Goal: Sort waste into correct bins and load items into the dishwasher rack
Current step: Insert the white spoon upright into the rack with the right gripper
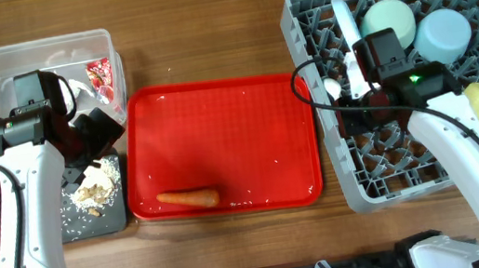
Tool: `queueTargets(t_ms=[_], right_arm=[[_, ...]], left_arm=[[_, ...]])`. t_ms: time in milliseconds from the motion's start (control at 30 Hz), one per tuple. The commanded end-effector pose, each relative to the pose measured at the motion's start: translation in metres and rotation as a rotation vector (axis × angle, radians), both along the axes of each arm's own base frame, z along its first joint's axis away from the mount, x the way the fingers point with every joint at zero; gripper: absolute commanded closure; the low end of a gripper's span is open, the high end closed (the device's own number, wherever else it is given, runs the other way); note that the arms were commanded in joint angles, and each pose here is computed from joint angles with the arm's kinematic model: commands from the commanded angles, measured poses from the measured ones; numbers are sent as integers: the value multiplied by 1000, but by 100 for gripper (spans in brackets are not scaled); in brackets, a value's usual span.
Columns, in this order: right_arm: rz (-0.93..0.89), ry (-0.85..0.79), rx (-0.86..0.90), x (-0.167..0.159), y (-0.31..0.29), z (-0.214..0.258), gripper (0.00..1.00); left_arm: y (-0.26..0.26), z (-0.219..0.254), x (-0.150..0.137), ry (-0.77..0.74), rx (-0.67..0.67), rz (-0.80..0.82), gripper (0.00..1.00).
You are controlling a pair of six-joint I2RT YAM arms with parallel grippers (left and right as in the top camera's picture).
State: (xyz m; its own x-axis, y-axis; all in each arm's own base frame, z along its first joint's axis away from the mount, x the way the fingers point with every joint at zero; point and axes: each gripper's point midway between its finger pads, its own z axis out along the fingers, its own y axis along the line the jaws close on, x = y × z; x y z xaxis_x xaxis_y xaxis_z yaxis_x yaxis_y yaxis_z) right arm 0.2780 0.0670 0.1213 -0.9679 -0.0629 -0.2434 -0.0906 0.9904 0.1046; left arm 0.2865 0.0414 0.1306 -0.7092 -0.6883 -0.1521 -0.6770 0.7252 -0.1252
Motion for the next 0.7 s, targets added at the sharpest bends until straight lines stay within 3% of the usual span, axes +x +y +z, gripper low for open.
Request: queueTargets(t_ms=[0, 67, 133, 267, 500, 667], right_arm=[[-23, -2, -13, 1, -12, -3, 96], [-32, 6, -15, 1, -14, -5, 94], [-31, 23, -21, -1, -15, -11, 80], [-38, 57, -29, -7, -17, -23, 64], [-56, 47, -10, -4, -14, -19, 63], [-38, -41, 65, 6, -2, 16, 63]], left_arm=[[2, 4, 0, -16, 5, 22, 0], [2, 4, 0, -17, 5, 23, 0], [2, 4, -1, -15, 4, 23, 0], [2, 4, -1, -14, 4, 22, 0], [-24, 4, 1, -16, -41, -51, 0], [-61, 4, -2, -1, -59, -160, 0]])
